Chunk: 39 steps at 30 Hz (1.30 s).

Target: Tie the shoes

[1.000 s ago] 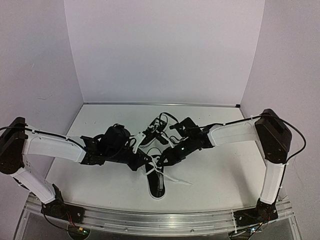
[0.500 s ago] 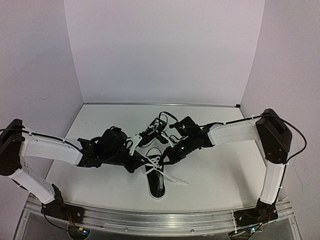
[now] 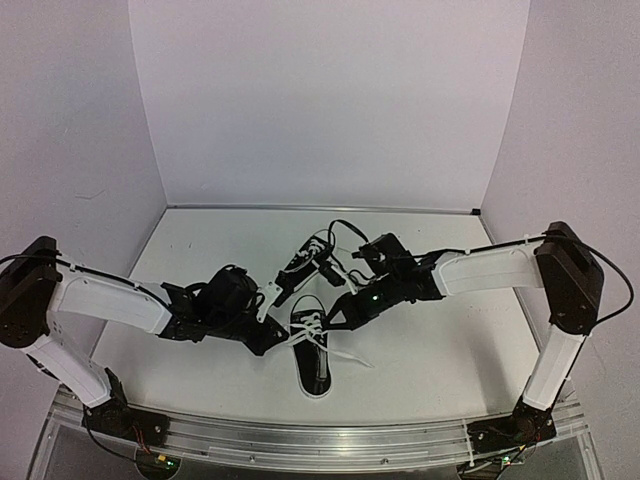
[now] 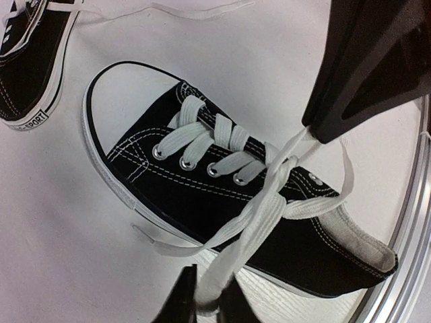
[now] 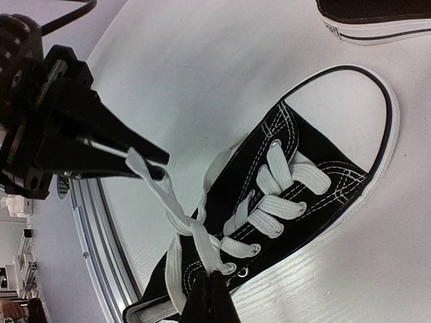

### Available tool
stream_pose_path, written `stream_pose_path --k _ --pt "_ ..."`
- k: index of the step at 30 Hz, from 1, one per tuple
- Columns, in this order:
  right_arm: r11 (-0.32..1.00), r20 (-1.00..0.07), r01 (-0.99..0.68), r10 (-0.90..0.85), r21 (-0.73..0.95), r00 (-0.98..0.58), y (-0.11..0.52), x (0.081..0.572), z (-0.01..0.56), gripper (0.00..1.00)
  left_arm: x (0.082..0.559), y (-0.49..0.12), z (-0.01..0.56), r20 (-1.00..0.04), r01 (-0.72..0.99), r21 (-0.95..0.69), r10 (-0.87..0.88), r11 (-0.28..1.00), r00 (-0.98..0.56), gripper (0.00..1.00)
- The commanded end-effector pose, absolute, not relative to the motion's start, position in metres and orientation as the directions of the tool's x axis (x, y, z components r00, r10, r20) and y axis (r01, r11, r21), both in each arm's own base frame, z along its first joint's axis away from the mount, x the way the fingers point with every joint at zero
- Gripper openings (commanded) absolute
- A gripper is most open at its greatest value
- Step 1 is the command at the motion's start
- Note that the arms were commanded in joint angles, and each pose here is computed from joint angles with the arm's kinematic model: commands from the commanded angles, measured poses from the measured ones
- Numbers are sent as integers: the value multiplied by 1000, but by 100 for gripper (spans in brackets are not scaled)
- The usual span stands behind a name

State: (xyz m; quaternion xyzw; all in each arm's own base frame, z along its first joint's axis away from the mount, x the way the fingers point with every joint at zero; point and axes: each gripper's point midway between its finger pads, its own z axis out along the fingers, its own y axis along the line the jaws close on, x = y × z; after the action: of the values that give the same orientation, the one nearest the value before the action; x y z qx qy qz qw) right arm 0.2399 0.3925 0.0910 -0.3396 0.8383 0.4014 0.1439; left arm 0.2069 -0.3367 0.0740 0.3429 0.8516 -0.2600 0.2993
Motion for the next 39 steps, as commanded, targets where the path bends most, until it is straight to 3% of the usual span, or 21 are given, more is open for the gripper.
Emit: stream_pose_path --k 1,6,13,17,25,30,39 --pt "399 -550 -698 -431 595 -715 400 239 104 0 214 -350 118 -804 800 -167 390 577 -449 20" --pt "403 -543 -692 -430 599 -721 400 239 102 0 223 -339 161 -889 817 -3 373 577 -267 39" --pt "407 -538 -687 -429 602 -726 401 240 100 0 216 -347 177 -872 879 229 489 419 -6 48" --pt "406 -537 -686 -428 604 -726 402 240 100 0 197 -367 164 -827 926 292 549 240 118 45" --pt "405 -536 -684 -426 607 -729 403 241 100 0 180 -402 132 -720 928 371 641 35 264 28" --pt "401 -535 -681 -423 613 -731 406 242 102 0 182 -407 123 -697 919 394 653 1 298 19" --pt "397 -532 -677 -422 620 -734 407 242 102 0 189 -403 102 -653 908 419 695 0 301 19"
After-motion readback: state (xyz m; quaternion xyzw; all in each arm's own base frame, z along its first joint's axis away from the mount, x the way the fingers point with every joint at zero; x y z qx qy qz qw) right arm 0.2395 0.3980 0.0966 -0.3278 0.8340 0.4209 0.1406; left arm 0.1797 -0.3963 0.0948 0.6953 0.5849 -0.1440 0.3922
